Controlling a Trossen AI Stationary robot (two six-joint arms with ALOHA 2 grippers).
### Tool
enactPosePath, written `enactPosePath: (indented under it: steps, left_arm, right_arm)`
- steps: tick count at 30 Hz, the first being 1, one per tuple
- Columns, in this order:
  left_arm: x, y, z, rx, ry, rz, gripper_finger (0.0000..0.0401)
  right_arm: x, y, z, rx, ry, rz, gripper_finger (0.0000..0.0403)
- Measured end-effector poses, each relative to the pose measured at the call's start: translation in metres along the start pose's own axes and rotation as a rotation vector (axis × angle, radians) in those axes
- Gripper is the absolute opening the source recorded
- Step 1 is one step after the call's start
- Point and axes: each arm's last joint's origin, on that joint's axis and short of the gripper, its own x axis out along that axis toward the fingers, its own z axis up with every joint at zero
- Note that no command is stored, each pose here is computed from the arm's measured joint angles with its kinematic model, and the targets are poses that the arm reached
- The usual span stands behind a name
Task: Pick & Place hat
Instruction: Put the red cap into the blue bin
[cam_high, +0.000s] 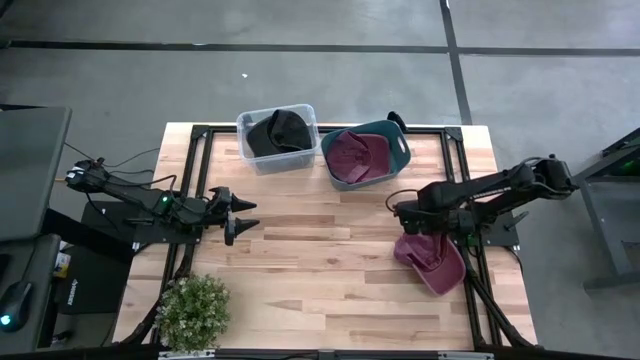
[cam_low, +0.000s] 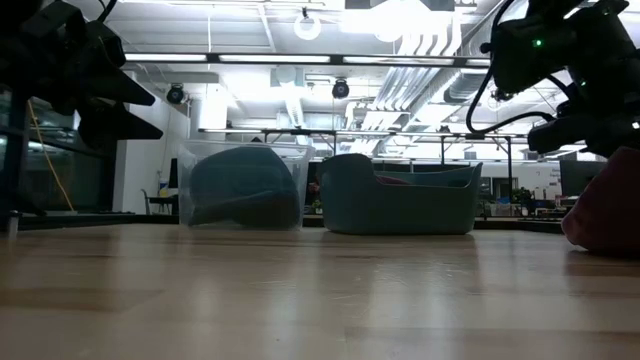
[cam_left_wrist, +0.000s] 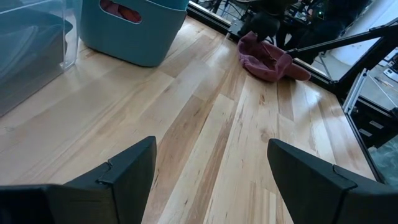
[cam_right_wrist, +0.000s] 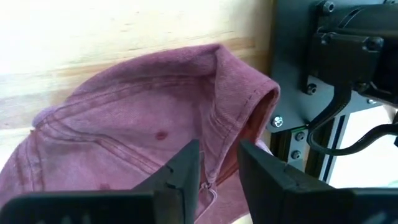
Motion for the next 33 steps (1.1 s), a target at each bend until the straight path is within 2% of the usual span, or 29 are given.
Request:
enactPosePath:
  steps: [5, 10, 14, 19, 24, 33]
  left_arm:
    - [0.000, 0.000, 0.000, 0.000, 0.000, 0.000, 0.0292]
    - [0.000, 0.000, 0.000, 0.000, 0.000, 0.000, 0.0292]
    - [0.000, 0.000, 0.000, 0.000, 0.000, 0.000, 0.0292]
    - [0.000, 0.000, 0.000, 0.000, 0.000, 0.000, 0.0292]
    - [0.000, 0.000, 0.000, 0.000, 0.000, 0.000, 0.0292]
    - [0.000, 0.000, 0.000, 0.000, 0.000, 0.000, 0.0292]
  right_arm:
    - [0.001, 0.002, -0.006, 0.006, -0.019, 0.030, 0.0112]
    - [0.003, 0.002, -0.018, 0.046, -0.078, 0.060, 0.0154]
    - [0.005, 0.006, -0.030, 0.005, -0.056, 0.125, 0.0190]
    - [0.004, 0.010, -0.038, -0.109, -0.050, 0.207, 0.0216]
    - [-0.004, 0.008, -0.039, -0.216, -0.060, 0.274, 0.0220]
    - [-0.040, 0.012, -0.046, -0.544, -0.082, 0.460, 0.0221]
